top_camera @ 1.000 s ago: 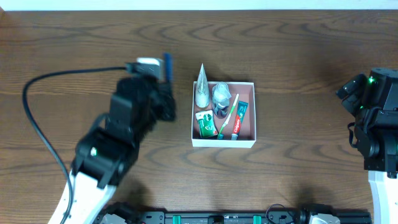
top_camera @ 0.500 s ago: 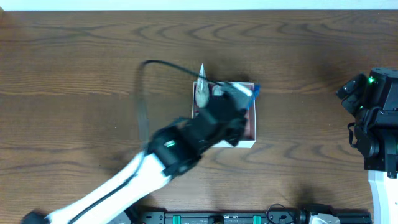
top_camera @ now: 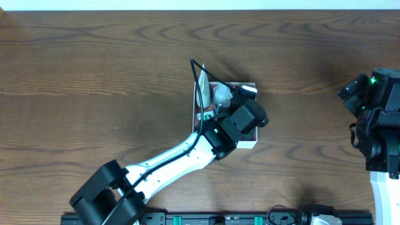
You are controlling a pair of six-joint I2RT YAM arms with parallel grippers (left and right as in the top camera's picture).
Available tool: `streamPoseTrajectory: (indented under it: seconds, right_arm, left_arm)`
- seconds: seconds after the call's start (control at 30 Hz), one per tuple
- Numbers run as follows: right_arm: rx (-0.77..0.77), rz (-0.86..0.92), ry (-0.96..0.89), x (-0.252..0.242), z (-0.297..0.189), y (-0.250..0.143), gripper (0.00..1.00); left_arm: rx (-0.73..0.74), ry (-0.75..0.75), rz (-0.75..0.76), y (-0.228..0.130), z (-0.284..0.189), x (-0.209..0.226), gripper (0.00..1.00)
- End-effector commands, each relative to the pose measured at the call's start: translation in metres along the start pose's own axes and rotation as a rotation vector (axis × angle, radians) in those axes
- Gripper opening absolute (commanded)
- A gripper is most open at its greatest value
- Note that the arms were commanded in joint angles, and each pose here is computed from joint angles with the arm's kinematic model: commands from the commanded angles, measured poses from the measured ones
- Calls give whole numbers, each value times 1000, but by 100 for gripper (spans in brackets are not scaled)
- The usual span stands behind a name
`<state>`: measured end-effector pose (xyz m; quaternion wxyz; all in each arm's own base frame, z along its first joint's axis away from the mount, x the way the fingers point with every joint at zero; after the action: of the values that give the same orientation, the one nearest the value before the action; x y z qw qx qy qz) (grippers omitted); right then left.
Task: Pack container
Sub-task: 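Lift the razor and carry it over the box, then lower the razor into the box and open the left gripper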
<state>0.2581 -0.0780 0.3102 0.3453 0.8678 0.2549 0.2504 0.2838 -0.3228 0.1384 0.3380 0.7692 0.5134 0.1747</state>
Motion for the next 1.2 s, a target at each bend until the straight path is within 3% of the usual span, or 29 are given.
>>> streamPoseTrajectory:
  seconds: [0.0, 1.0, 1.17]
  right_arm:
    - [-21, -3, -17, -3, -2, 5, 99]
    - [-21, -3, -17, -3, -2, 5, 99]
    - [-21, -3, -17, -3, -2, 5, 99]
  left_arm:
    - [-58, 60, -73, 12, 4, 5, 6]
    - [-38, 64, -129, -3, 32, -1, 6]
    - [-50, 49, -134, 0, 32, -3, 11]
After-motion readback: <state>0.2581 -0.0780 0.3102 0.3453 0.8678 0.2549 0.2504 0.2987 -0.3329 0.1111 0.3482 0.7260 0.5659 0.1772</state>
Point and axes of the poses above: each gripper's point midway between its finger pads, its own z axis out along the fingers, its own x axis along the line the jaws close on, y = z × x, the point moved 3 cm from there along -z, back along the fingers, and after that the axes turned 6 degrees about z, right-handed, at the moved point
